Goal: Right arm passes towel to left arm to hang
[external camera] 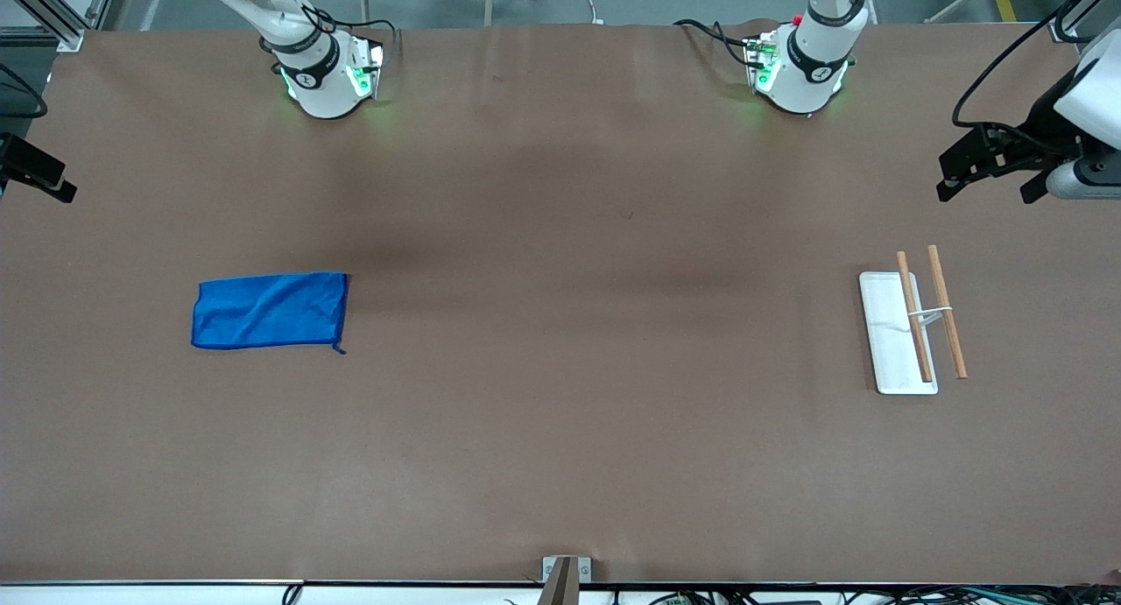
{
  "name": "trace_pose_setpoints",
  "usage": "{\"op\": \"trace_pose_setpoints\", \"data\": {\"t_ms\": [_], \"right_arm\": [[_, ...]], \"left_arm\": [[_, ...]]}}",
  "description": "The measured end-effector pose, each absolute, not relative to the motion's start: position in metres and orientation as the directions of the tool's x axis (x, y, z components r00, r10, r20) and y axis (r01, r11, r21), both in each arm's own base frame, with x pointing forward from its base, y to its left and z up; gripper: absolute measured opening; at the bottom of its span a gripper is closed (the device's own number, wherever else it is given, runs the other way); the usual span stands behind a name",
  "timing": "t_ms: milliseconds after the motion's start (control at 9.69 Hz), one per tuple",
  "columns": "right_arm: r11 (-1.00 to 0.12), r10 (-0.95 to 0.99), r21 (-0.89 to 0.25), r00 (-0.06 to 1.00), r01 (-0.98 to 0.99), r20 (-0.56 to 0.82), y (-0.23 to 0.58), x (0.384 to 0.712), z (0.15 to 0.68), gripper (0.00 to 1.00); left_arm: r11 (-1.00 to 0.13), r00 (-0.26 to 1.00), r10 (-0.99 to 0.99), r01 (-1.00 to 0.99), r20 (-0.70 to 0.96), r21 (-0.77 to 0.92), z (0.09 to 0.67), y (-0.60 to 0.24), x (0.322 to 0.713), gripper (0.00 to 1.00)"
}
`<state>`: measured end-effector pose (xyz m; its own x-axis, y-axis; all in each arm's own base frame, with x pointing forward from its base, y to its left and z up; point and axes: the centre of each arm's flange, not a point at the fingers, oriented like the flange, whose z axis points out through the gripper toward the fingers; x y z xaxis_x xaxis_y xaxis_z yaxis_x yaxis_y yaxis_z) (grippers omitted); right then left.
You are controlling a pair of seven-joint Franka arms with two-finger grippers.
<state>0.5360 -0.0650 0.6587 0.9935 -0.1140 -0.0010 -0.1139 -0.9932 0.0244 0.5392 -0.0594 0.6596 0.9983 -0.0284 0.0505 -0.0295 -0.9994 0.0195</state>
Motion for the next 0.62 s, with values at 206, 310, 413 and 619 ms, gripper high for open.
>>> {"op": "trace_pose_setpoints", "data": {"t_ms": [206, 310, 413, 619], "right_arm": [[-0.993, -0.114, 0.024, 0.993, -0.114, -0.001, -0.0650, 0.5360, 0.6587, 1.00], [-0.993, -0.114, 0.024, 0.993, -0.114, -0.001, -0.0651, 0.5360, 0.6586, 1.00], [-0.993, -0.114, 0.024, 0.993, -0.114, -0.001, -0.0650, 0.5360, 0.6586, 1.00], [-0.994, -0.104, 0.024, 0.995, -0.104, -0.011, -0.0651, 0.5378, 0.6543, 1.00]], "left_arm": [[-0.999, 0.998, -0.028, -0.029, 0.047, 0.019, 0.6590, -0.0594, 0.5392, 1.00], [-0.999, 0.999, -0.028, -0.029, 0.046, 0.019, 0.6581, -0.0594, 0.5396, 1.00], [-0.999, 0.999, -0.028, -0.029, 0.043, 0.019, 0.6568, -0.0594, 0.5402, 1.00], [-0.999, 0.999, -0.028, -0.029, 0.037, 0.027, 0.6542, -0.0600, 0.5418, 1.00]]}}
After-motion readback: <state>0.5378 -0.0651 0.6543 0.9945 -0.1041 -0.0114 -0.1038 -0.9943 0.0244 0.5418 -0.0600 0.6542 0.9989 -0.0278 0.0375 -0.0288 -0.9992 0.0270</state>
